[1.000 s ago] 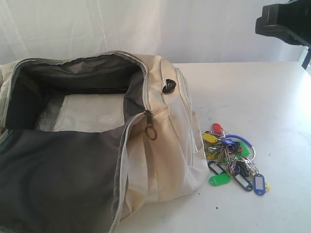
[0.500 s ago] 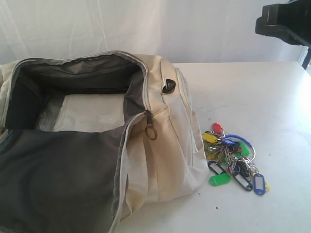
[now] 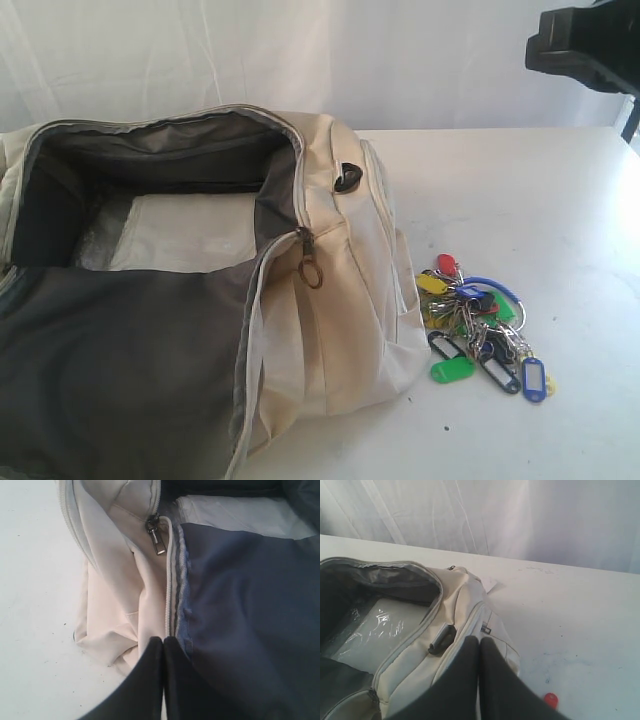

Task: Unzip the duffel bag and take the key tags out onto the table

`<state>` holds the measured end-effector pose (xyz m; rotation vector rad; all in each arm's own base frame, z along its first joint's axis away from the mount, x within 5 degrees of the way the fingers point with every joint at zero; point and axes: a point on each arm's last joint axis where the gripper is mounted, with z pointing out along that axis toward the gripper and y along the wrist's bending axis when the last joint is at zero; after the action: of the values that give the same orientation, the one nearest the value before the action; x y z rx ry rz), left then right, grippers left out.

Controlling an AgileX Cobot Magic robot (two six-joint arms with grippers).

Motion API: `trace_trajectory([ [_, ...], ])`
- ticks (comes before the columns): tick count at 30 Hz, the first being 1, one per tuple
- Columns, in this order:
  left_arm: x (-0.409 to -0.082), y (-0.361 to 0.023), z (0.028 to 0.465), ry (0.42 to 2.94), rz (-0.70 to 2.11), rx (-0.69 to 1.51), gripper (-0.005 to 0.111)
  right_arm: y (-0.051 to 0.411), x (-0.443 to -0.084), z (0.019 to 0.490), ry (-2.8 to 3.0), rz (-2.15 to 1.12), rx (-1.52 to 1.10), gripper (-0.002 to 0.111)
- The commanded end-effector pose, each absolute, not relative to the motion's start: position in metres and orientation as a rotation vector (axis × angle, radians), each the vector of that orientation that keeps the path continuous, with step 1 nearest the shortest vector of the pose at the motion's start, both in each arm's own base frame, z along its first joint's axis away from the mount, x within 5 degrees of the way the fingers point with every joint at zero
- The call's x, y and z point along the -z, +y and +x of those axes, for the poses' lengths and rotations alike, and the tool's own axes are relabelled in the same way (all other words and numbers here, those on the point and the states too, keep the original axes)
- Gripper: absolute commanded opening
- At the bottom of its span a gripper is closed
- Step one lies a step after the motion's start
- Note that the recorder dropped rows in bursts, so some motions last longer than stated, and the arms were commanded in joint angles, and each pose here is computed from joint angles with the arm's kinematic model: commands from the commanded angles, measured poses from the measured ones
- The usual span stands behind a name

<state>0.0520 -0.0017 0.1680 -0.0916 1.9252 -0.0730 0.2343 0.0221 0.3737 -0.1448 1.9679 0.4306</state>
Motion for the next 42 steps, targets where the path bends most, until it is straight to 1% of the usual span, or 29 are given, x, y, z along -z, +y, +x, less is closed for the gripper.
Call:
trace_trajectory([
  [1, -0.167, -0.002, 0.052, 1.928, -0.091, 0.071, 0.0, 0.024, -0.382, 0.229, 1.919, -0.191, -0.388, 0.0],
  [5, -0.167, -0.002, 0.052, 1.928, -0.091, 0.071, 0.0, 0.022, -0.388, 0.225, 1.876, -0.211, -0.336, 0.0],
  [7, -0.167, -0.002, 0.052, 1.928, -0.091, 0.071, 0.0, 0.023, -0.397, 0.213, 1.839, -0.23, -0.321, 0.0],
  [10, -0.167, -0.002, 0.052, 1.928, -0.091, 0.071, 0.0, 0.024, -0.413, 0.181, 1.775, -0.307, -0.245, 0.0],
  [13, -0.167, -0.002, 0.052, 1.928, -0.091, 0.071, 0.0, 0.026, -0.418, 0.139, 1.726, -0.398, -0.158, 0.0],
  [16, -0.167, -0.002, 0.052, 1.928, -0.091, 0.071, 0.0, 0.028, -0.412, 0.097, 1.686, -0.47, -0.076, 0.0],
  [18, -0.167, -0.002, 0.052, 1.928, -0.091, 0.071, 0.0, 0.031, -0.404, 0.07, 1.675, -0.516, -0.066, 0.0],
  [22, -0.167, -0.002, 0.052, 1.928, -0.091, 0.071, 0.0, 0.037, -0.381, 0.037, 1.681, -0.577, -0.091, 0.0],
  [26, -0.167, -0.002, 0.052, 1.928, -0.091, 0.071, 0.0, 0.036, -0.354, 0.029, 1.71, -0.465, -0.165, 0.0],
  [31, -0.167, -0.002, 0.052, 1.928, -0.091, 0.071, 0.0, 0.028, -0.316, 0.047, 1.73, -0.264, -0.21, 0.0],
  [35, -0.167, -0.002, 0.052, 1.928, -0.091, 0.071, 0.0, 0.021, -0.287, 0.06, 1.725, -0.149, -0.195, 0.0],
  [38, -0.167, -0.002, 0.052, 1.928, -0.091, 0.071, 0.0, 0.016, -0.272, 0.063, 1.694, -0.075, -0.173, 0.0],
  [42, -0.167, -0.002, 0.052, 1.928, -0.091, 0.071, 0.0, 0.015, -0.261, 0.055, 1.638, -0.058, -0.159, 0.0],
])
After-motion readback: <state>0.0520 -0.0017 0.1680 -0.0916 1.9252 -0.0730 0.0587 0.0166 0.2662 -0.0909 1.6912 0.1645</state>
